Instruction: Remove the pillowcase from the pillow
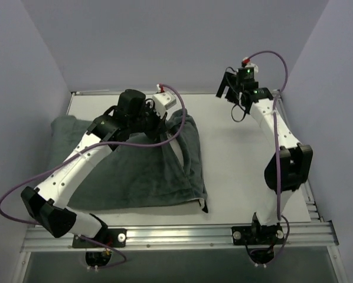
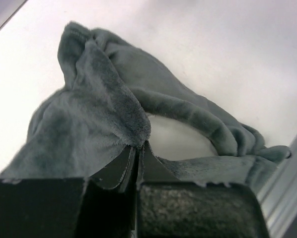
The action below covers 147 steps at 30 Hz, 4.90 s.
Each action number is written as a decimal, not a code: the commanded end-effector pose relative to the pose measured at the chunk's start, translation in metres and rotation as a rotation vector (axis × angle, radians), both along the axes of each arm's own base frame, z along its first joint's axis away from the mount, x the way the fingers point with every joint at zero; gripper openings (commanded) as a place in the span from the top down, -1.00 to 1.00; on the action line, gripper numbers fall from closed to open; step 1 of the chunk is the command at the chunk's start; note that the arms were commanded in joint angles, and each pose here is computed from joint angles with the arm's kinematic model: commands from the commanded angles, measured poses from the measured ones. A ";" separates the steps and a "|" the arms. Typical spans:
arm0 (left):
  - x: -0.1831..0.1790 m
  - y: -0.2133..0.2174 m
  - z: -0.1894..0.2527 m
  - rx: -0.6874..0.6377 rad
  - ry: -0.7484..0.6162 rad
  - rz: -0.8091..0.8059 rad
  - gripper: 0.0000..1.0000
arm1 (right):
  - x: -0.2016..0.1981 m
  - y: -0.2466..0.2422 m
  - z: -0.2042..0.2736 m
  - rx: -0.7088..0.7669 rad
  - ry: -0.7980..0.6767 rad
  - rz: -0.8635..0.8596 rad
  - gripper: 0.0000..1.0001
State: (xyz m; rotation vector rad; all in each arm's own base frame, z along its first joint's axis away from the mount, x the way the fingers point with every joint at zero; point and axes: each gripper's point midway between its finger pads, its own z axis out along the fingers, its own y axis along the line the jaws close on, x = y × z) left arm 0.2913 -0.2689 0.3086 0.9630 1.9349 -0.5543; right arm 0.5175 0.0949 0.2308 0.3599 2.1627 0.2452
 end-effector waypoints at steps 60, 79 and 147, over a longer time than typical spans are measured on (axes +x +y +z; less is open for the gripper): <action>-0.016 0.020 0.026 0.084 -0.213 -0.139 -0.88 | -0.167 0.192 -0.141 0.258 0.040 0.306 1.00; 0.002 -0.022 -0.127 0.617 -0.260 -0.322 -0.87 | -0.192 0.199 -0.106 0.552 -0.047 0.342 1.00; 0.057 0.046 0.059 -0.004 -0.360 0.127 0.95 | -0.247 0.121 0.000 0.102 -0.287 0.453 -0.64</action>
